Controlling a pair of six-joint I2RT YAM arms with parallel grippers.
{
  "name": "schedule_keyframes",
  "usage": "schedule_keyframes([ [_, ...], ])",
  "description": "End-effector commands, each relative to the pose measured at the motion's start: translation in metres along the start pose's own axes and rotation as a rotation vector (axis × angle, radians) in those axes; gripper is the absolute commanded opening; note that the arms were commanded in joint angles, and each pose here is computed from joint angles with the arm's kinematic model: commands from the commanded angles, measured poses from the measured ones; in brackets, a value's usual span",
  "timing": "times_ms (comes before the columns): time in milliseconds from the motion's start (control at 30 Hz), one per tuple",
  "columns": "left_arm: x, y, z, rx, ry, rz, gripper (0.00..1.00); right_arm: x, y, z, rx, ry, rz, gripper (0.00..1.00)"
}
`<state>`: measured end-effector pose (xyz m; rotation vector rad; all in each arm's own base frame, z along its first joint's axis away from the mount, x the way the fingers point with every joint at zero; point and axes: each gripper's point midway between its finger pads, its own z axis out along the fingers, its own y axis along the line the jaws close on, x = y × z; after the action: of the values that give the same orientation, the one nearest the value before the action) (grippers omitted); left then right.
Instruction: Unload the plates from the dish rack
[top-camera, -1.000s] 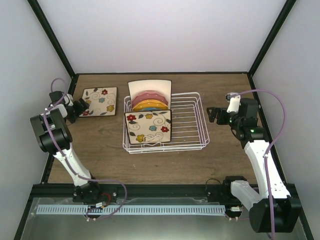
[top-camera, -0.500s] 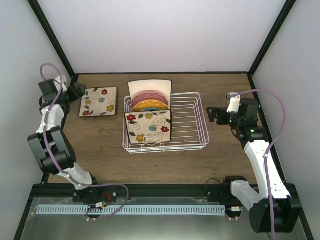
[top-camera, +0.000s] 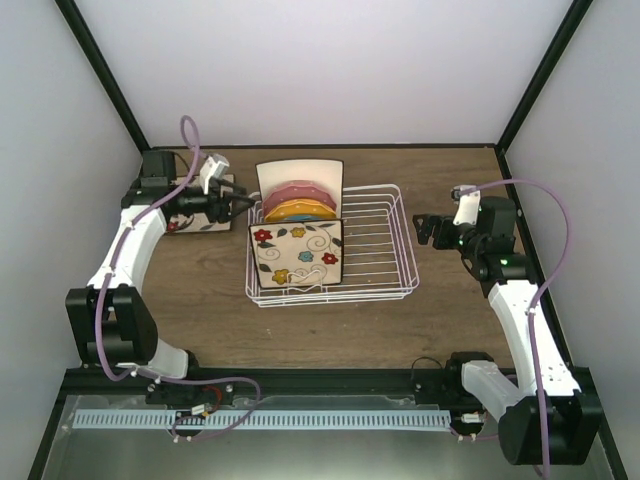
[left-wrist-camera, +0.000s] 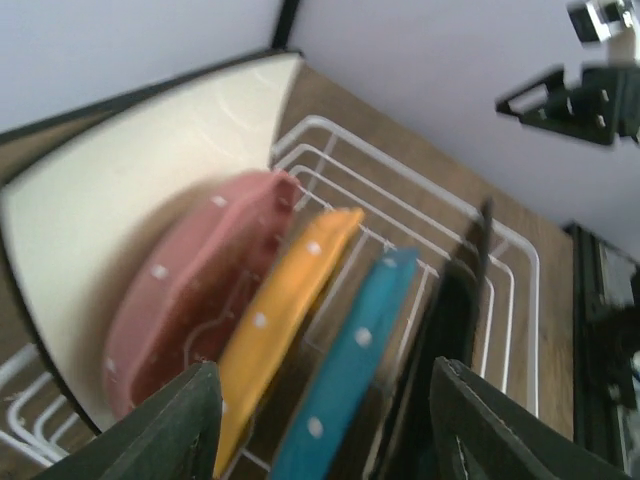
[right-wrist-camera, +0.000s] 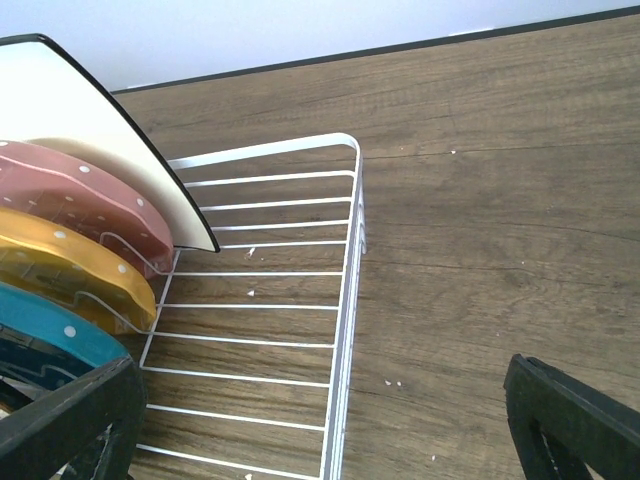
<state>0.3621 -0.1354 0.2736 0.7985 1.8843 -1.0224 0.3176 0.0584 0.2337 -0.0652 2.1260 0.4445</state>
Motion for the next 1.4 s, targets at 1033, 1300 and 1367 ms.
schedule_keyframes([
  [1033, 0.065, -0.045, 0.024, 0.068, 0.160, 0.443, 0.33, 0.000, -0.001, -0.007, 0.006, -0.008, 0.007, 1.00],
  [1300, 0.073, -0.049, 0.035, 0.093, 0.171, 0.458, 0.30, 0.001, -0.001, -0.010, 0.011, -0.006, 0.006, 1.00],
  [1367, 0.076, -0.050, 0.036, 0.097, 0.174, 0.457, 0.28, 0.001, -0.001, -0.010, 0.013, -0.008, 0.006, 1.00],
])
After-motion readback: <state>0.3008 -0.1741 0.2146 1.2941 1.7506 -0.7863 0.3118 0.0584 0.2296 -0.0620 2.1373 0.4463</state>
